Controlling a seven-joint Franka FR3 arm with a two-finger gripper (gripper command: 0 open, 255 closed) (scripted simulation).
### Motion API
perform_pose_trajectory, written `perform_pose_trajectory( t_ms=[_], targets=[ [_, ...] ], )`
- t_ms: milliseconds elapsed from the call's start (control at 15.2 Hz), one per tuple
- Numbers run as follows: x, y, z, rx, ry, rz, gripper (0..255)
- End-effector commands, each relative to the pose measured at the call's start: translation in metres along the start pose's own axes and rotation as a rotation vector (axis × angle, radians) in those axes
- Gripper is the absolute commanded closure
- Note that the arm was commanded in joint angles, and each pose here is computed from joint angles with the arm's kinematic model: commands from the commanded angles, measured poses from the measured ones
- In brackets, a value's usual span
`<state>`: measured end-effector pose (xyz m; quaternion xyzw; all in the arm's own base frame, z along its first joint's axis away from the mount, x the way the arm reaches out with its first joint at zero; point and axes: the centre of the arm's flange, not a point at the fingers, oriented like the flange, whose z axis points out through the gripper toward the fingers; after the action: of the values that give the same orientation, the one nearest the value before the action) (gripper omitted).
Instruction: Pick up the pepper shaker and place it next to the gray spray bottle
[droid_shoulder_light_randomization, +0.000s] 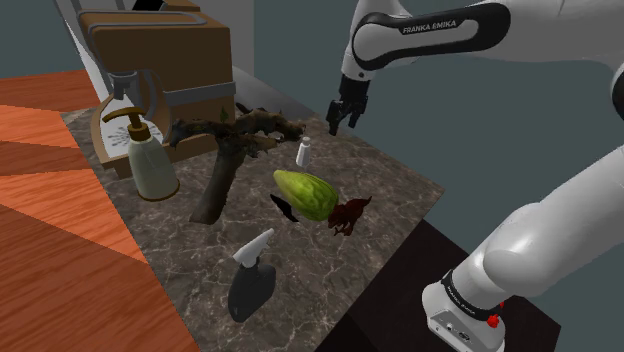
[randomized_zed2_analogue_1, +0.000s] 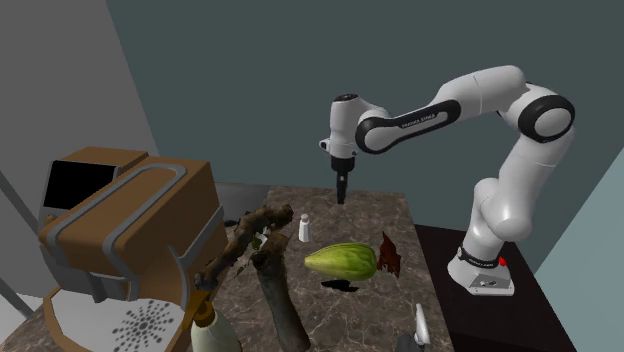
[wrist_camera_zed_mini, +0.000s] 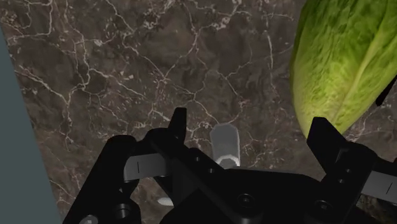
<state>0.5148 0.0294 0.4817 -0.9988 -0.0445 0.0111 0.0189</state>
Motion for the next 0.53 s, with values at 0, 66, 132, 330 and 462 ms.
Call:
perform_pose_trajectory(
  t_ms=[0,66,132,330,462],
  targets=[
    [0.023,0.001,0.015,0.014,-0.003,0.011,0],
    [0.034,0.003,0.022,0.022,-0.005,0.016,0],
    [0.045,0.004,0.029,0.029,-0.007,0.022,0],
    [0.079,0.008,0.051,0.050,-0.012,0.038,0],
    [0.101,0.011,0.066,0.064,-0.015,0.049,0]
  ],
)
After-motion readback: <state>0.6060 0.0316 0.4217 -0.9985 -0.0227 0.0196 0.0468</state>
